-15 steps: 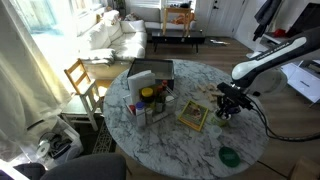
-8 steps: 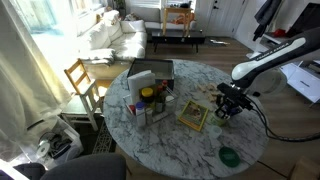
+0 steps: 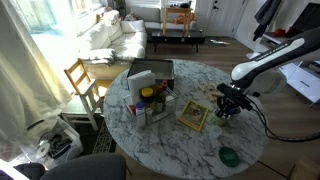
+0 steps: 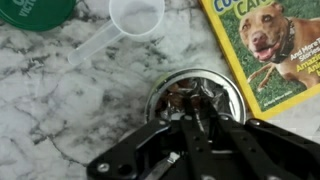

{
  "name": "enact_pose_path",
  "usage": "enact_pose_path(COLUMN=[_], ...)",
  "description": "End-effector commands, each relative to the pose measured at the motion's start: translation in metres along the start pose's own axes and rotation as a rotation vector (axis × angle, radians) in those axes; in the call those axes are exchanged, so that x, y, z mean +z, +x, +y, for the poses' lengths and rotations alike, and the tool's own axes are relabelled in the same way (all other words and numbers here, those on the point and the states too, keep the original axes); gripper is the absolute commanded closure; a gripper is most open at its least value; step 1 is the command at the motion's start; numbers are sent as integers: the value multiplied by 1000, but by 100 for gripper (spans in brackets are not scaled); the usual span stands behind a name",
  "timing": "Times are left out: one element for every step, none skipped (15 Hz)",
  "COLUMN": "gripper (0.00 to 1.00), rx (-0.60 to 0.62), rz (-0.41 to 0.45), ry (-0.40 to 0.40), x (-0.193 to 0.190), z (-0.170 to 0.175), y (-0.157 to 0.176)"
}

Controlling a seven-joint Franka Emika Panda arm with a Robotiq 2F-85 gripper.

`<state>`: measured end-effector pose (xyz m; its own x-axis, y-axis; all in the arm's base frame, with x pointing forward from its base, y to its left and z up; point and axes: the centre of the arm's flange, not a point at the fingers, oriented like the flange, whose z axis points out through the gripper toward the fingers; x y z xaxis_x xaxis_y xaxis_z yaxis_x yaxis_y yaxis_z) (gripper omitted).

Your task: Pick up the small black object from the can and put it in the clear measuring spoon

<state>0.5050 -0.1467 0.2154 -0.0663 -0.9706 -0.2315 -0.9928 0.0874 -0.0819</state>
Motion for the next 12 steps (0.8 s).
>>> enact_pose_path(gripper=[79,77,76,73,74,73,74,78,83,86,86,92], rx=[6,6,5,5,5,5,5,5,6,7,7,7], rz=[1,0,1,1,1,1,1,0,0,0,-1,-2], ry=[13,13,13,12,12,12,12,12,12,12,12,12], x=[9,9,9,9,10,10,10,10,10,10,10,10], z=[-1,-1,-1,-1,-2,-2,-2,-2,-2,-2,-2,-2], y=[6,6,6,6,6,6,6,6,6,7,7,7])
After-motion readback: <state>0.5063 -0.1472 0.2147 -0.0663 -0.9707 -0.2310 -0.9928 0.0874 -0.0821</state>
